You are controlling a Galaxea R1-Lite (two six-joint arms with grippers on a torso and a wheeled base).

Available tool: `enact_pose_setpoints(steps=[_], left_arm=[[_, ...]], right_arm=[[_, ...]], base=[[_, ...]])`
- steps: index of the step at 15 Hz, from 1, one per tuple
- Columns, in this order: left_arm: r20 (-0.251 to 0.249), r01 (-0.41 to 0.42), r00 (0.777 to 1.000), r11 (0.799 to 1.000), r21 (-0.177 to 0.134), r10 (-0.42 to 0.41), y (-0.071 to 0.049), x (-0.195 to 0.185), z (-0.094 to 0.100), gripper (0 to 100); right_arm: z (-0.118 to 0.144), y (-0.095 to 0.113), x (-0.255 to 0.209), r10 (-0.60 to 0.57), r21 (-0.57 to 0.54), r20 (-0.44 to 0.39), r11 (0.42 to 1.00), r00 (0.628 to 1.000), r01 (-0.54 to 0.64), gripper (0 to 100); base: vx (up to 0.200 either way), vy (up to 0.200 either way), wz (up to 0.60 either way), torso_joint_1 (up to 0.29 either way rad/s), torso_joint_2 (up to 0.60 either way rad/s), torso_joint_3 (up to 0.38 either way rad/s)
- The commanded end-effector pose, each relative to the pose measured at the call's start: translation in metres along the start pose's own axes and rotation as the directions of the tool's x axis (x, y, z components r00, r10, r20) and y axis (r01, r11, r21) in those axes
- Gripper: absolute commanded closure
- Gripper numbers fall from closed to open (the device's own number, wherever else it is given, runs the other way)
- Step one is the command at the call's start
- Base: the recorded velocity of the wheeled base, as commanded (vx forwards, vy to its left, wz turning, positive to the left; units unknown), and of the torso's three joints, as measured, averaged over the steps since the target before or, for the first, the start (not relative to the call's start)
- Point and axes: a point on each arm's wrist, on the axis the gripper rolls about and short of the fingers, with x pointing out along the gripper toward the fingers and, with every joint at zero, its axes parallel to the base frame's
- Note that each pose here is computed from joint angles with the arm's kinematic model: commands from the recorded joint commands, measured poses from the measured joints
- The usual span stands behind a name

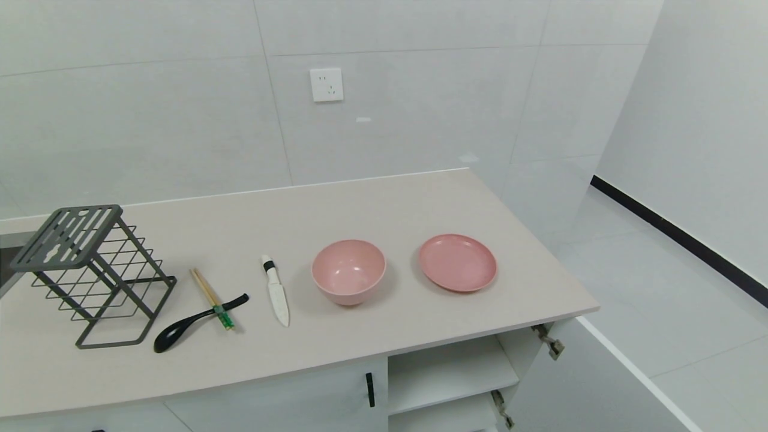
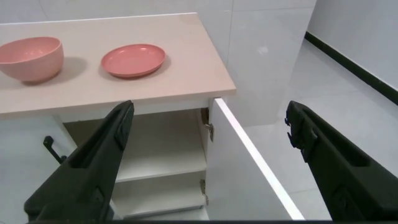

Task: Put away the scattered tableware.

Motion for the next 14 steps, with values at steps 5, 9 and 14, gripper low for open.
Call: enact_pose_setpoints(steps=[5, 9, 14], left_arm=[[-0.001, 0.000, 1.000, 1.000, 0.000, 0.000, 0.0000, 0.0001, 0.0001, 0], [0.001, 0.000, 1.000, 1.000, -0.003, 0.000, 0.0000, 0.0001, 0.0002, 0], [0.001, 0.001, 1.000, 1.000, -0.013, -0.001, 0.0000, 0.0001, 0.0002, 0]], right_arm=[[0.0000, 0.0000, 0.0000, 0.000, -0.001, 0.001, 1.000, 1.000, 0.000, 0], [0.0003, 0.0000, -0.0001, 0.000, -0.001, 0.001, 1.000, 1.000, 0.000, 0], [0.0003, 0.0000, -0.0001, 0.000, -0.001, 0.001, 1.000, 1.000, 0.000, 0]], base=[[0.000, 0.000, 0.00, 0.052, -0.09, -0.041], [0.050, 0.000, 0.00, 0.001, 0.00, -0.001], [0.000, 0.000, 0.00, 0.000, 0.00, 0.000]])
